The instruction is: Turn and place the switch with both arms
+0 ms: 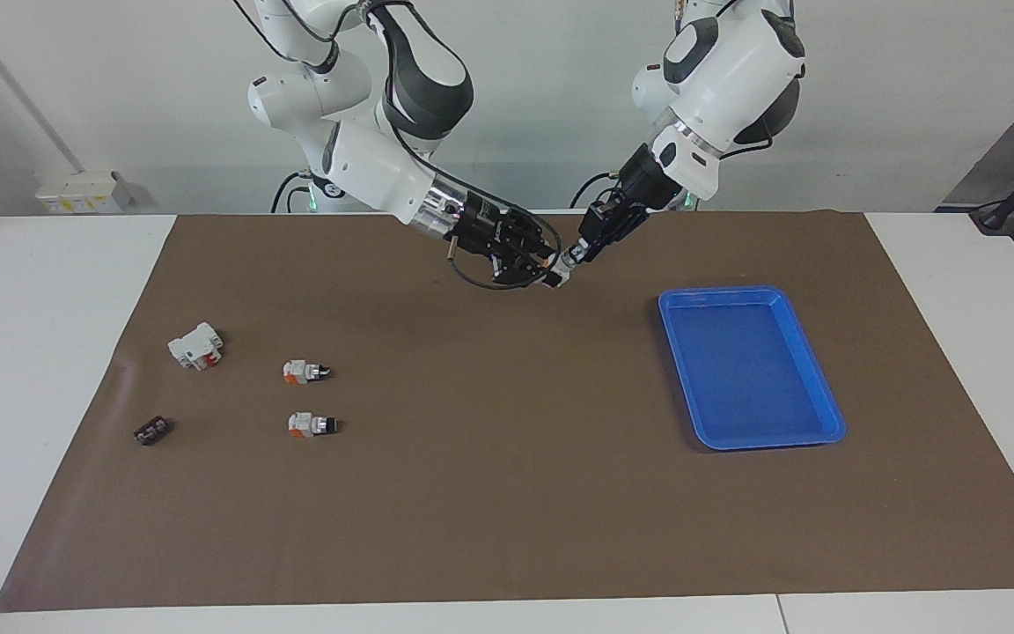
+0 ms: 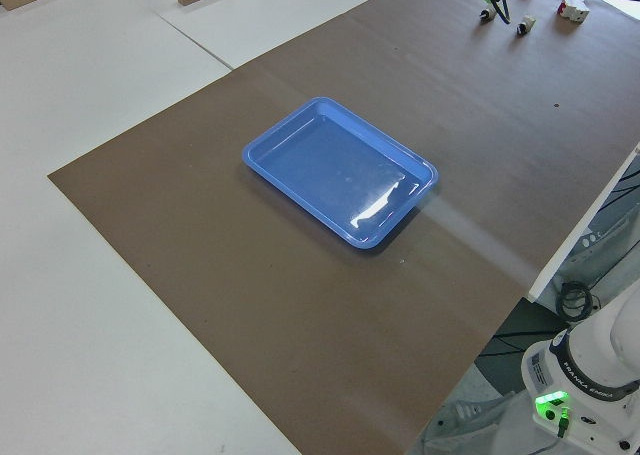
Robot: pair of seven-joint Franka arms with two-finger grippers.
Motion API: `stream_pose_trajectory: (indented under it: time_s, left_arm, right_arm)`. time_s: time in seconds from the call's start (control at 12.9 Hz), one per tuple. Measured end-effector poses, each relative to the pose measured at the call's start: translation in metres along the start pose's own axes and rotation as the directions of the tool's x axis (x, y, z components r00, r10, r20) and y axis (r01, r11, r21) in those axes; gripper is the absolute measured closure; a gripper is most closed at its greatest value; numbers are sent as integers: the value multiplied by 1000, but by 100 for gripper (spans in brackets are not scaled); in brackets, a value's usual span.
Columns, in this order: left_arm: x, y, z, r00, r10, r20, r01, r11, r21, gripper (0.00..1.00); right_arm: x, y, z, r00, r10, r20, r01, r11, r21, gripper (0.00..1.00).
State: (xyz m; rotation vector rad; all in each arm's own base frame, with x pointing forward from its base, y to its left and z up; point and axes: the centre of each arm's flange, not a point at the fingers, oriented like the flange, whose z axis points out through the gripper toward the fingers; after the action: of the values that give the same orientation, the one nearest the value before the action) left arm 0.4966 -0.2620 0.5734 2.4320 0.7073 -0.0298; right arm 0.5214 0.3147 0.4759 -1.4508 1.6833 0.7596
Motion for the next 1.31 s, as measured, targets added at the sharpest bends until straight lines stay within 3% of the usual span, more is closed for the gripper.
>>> stream_pose_trajectory:
  time_s: [0.39, 1.31]
  left_arm:
    - [0, -1, 0, 1000, 6, 7, -6, 1000, 7, 81]
    - [-1, -1, -1, 1000, 16, 16, -16, 1000, 18, 82]
  right_arm:
    - [1, 0, 0, 1000, 1, -1, -1, 1000, 0, 59]
    - [1, 2, 1, 1000, 1, -2, -1, 1000, -5, 59]
